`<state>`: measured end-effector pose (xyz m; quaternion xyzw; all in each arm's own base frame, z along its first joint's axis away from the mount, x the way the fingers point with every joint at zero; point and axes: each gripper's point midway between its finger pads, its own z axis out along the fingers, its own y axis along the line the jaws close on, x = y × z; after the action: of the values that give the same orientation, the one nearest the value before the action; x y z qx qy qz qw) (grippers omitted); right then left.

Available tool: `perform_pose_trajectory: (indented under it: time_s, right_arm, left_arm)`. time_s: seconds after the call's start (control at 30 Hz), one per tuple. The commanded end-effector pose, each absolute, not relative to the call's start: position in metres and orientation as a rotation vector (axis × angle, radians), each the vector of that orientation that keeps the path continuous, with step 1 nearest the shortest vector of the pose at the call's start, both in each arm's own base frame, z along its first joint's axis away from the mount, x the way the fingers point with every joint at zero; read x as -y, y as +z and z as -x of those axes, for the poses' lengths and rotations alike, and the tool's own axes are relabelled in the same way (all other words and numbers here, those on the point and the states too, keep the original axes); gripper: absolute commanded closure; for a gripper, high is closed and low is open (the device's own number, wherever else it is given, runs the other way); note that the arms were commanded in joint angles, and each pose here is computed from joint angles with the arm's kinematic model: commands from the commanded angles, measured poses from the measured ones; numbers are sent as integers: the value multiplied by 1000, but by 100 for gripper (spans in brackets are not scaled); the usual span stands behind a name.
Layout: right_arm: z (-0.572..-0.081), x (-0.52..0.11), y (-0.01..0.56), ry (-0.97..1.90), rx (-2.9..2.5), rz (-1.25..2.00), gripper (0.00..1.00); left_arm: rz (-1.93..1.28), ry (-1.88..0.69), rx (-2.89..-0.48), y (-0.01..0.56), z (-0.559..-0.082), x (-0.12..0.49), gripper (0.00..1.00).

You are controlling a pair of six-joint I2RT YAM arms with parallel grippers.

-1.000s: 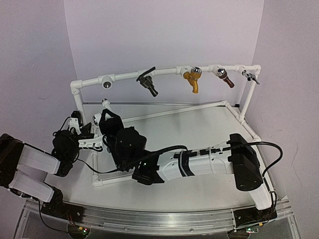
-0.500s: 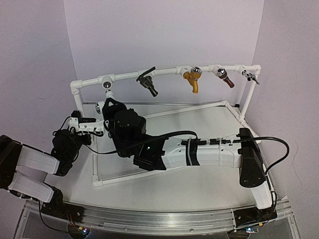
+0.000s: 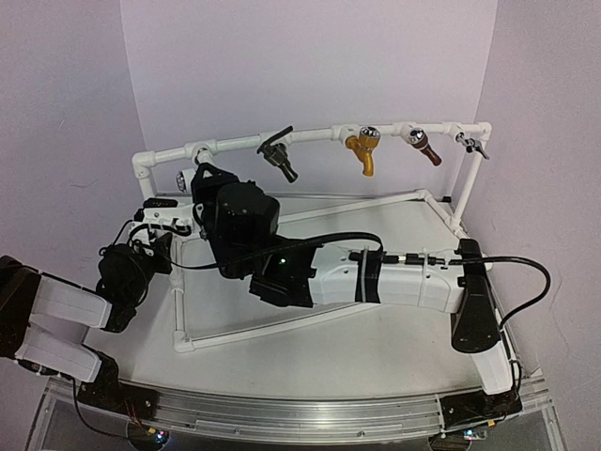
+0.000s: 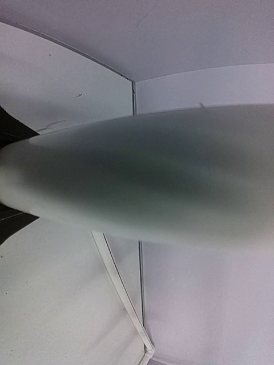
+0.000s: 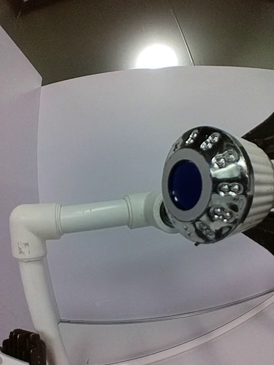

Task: Install the water faucets
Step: Place the adaptor at the water faucet.

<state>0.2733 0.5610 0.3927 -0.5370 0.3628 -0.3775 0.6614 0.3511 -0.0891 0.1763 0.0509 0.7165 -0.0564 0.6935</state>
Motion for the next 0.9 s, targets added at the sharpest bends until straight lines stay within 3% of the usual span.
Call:
perform_pose_trajectory:
  time_s: [0.0, 0.87]
  right_arm:
    - [-280, -550, 427, -803, -846, 1114, 100]
    - [-280, -560, 396, -736, -863, 1177, 100]
  left_arm:
    - [-177, -166, -1527, 201, -352, 103, 100]
    - [-185, -169, -1528, 201, -352, 104, 100]
